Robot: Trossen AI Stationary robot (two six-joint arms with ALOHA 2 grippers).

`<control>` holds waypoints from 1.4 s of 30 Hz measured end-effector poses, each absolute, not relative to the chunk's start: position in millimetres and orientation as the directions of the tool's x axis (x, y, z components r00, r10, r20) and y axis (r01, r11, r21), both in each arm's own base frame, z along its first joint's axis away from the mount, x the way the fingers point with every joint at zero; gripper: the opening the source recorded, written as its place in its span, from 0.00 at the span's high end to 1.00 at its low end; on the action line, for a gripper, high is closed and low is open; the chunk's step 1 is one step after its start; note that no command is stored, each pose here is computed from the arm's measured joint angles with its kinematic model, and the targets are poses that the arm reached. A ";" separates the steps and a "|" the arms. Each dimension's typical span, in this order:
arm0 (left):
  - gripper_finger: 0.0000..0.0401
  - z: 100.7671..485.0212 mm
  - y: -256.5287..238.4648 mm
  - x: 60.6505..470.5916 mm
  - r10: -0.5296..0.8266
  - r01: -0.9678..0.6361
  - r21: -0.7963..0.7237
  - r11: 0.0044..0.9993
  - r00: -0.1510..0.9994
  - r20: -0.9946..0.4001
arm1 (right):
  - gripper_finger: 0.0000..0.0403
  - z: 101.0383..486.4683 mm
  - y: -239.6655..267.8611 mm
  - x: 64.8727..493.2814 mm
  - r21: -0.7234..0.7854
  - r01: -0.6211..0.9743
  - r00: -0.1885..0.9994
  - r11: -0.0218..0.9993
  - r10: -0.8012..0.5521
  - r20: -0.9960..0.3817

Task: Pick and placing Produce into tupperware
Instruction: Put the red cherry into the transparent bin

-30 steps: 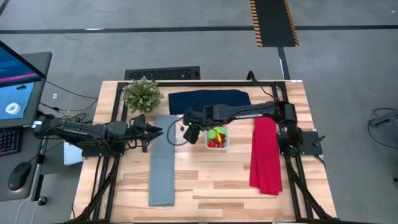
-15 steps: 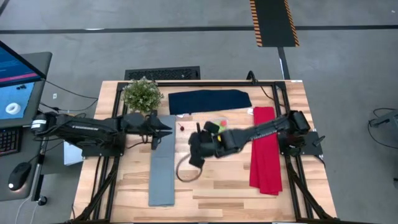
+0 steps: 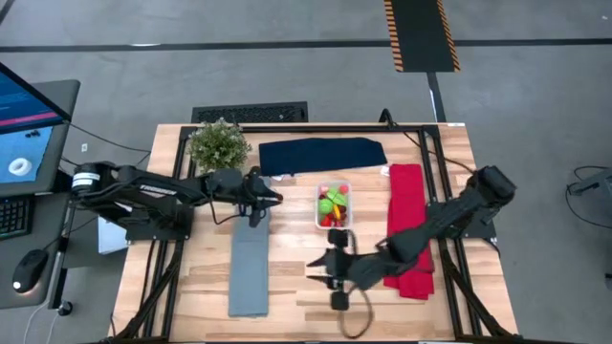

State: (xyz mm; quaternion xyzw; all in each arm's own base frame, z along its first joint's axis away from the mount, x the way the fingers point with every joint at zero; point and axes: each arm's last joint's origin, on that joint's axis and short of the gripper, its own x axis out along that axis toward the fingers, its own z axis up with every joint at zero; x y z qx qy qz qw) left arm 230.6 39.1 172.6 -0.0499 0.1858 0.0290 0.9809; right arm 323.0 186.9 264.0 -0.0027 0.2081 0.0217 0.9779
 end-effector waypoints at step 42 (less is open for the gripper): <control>0.77 142.9 68.9 277.4 0.091 -0.015 0.098 0.995 0.524 -0.847 | 0.69 184.9 103.7 230.4 0.236 -0.169 0.957 0.957 0.216 -0.194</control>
